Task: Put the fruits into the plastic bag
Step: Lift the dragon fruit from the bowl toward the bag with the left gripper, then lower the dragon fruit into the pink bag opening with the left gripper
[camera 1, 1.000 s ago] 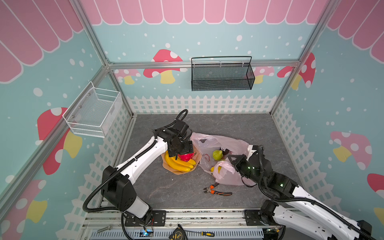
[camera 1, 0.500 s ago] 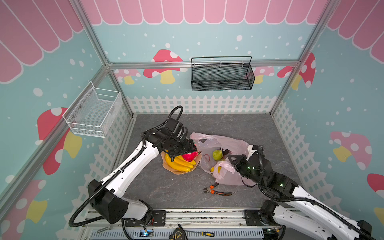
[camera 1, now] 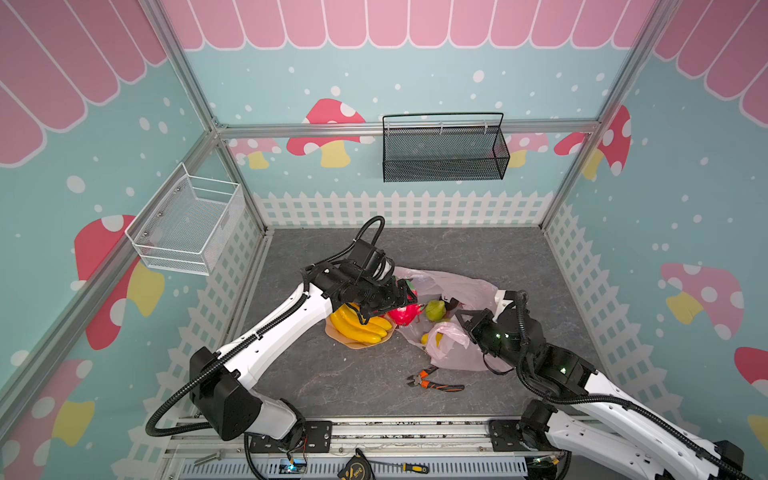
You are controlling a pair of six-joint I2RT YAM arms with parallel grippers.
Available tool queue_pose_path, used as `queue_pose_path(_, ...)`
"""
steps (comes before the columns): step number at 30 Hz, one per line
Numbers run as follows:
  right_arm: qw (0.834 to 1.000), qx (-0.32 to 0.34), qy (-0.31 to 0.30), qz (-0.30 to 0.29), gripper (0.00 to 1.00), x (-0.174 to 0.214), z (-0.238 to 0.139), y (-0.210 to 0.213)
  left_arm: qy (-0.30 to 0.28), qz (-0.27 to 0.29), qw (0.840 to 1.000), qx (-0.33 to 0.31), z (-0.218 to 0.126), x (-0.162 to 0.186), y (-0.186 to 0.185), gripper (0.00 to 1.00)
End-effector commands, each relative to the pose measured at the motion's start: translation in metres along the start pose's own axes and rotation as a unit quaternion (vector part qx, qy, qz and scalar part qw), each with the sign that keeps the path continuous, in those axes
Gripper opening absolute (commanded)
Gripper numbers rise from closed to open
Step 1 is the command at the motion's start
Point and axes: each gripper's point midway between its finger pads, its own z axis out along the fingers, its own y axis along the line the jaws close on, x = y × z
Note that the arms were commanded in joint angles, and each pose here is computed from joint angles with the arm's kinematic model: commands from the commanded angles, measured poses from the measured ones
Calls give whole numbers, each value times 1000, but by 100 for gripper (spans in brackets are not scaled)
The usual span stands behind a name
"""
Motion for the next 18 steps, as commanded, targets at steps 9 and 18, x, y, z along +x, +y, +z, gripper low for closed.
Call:
queue_pose_path(9, 1000, -14, 1, 0, 3, -3, -6, 14, -1, -63, 997, 53, 36, -3, -21, 37)
queue_pose_path(18, 1000, -17, 4, -7, 3, -3, -5, 21, 10, -122, 988, 92, 58, 4, -26, 36)
